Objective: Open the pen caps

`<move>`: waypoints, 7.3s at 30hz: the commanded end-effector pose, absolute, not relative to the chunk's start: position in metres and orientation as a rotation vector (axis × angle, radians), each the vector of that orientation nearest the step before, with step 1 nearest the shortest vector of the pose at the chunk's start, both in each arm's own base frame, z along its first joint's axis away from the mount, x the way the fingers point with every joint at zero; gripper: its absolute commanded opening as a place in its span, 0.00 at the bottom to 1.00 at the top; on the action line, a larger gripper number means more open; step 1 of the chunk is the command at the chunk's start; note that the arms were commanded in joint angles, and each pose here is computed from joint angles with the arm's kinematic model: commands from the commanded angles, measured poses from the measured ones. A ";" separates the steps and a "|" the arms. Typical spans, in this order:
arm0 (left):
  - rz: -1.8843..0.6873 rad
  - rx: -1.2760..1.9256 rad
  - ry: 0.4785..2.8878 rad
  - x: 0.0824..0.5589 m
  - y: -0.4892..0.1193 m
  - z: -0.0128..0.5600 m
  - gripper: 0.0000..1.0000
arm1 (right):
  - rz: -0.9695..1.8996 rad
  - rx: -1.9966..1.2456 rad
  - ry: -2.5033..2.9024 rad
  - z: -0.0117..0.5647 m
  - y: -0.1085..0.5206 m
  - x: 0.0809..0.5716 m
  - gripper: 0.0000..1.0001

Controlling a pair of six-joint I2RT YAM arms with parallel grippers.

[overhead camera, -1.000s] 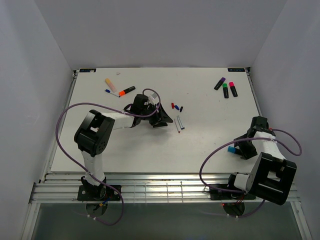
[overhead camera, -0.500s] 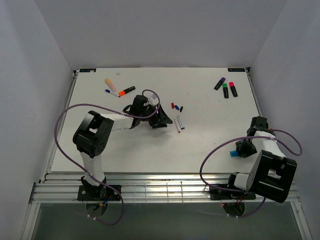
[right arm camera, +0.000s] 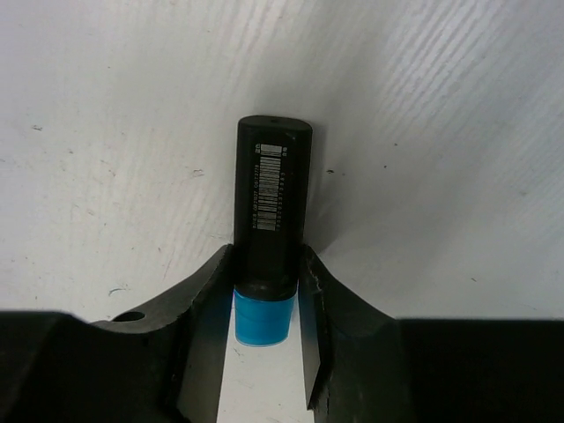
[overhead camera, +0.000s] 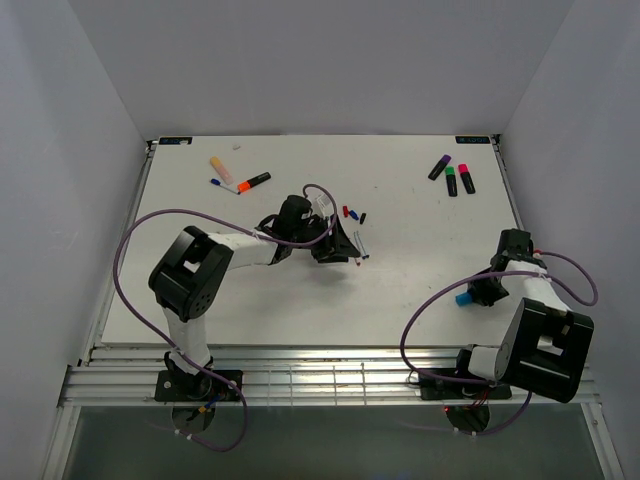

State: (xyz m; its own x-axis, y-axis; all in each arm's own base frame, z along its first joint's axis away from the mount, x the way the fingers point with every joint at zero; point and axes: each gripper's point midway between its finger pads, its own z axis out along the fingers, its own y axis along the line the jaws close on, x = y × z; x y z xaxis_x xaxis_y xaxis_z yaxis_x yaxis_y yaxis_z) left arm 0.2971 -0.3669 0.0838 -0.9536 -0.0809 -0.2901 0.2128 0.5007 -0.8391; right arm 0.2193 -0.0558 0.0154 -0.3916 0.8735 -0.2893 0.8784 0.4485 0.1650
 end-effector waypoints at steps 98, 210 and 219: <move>-1.395 0.226 2.422 0.232 -0.336 0.075 0.00 | 0.826 0.092 2.414 0.104 0.278 0.332 0.08; -1.080 -0.261 2.588 0.449 -0.268 -0.009 0.49 | 0.425 -0.393 2.720 0.029 0.287 0.336 0.10; -1.024 -0.307 2.626 0.443 -0.255 -0.022 0.52 | 0.394 -0.401 2.725 0.030 0.285 0.338 0.25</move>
